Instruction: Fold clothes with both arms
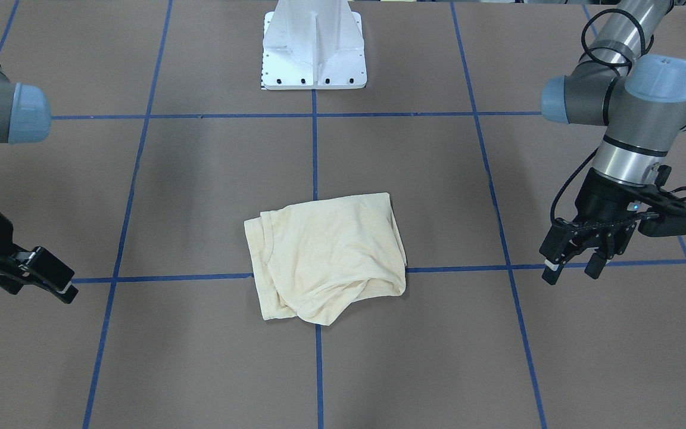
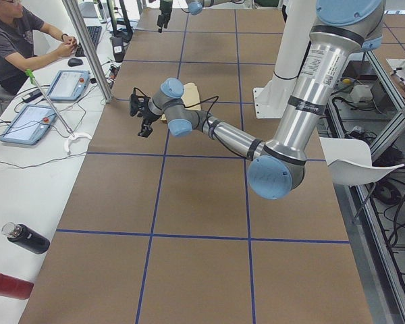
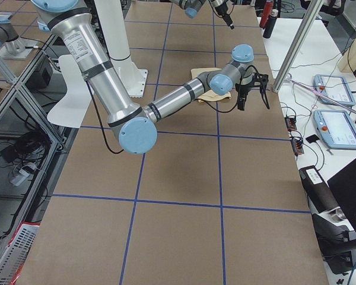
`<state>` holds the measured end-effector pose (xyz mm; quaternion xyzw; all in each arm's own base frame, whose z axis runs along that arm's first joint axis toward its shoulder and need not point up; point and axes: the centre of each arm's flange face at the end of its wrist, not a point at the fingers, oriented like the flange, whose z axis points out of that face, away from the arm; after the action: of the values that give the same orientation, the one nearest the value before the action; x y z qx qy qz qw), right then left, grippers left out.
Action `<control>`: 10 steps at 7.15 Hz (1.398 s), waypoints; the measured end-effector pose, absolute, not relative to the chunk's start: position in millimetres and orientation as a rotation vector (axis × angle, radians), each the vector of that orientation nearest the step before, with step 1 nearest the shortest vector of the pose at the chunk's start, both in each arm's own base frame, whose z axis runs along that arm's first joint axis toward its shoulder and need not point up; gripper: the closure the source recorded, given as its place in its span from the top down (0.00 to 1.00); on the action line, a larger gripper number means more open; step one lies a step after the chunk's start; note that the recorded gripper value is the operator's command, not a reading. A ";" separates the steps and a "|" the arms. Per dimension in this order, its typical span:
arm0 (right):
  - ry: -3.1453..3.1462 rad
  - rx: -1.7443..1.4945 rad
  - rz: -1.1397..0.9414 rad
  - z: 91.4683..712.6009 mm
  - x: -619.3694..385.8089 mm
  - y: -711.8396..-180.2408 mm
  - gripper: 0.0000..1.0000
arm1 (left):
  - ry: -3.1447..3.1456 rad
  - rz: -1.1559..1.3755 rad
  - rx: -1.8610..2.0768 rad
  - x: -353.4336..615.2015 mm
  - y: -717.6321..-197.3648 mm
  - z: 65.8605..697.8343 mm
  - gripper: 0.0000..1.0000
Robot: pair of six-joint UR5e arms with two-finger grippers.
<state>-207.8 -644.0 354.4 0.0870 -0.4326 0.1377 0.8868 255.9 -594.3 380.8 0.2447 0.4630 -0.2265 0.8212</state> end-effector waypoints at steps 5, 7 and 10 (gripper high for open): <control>-0.757 0.240 0.055 493.3 -83.8 -624.4 1.00 | 0.906 -0.468 0.533 235.5 -584.6 449.4 1.00; -0.725 0.217 0.062 537.2 -48.5 -577.9 1.00 | 0.791 -0.301 0.607 204.6 -582.3 477.2 1.00; -0.701 0.186 0.074 563.8 -37.5 -546.8 1.00 | 0.654 -0.088 0.574 113.8 -588.8 516.5 1.00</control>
<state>-37.5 -546.8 563.8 0.0908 -0.3430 0.0363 0.9342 113.8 -588.8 516.5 0.2781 0.3168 -0.0427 0.9058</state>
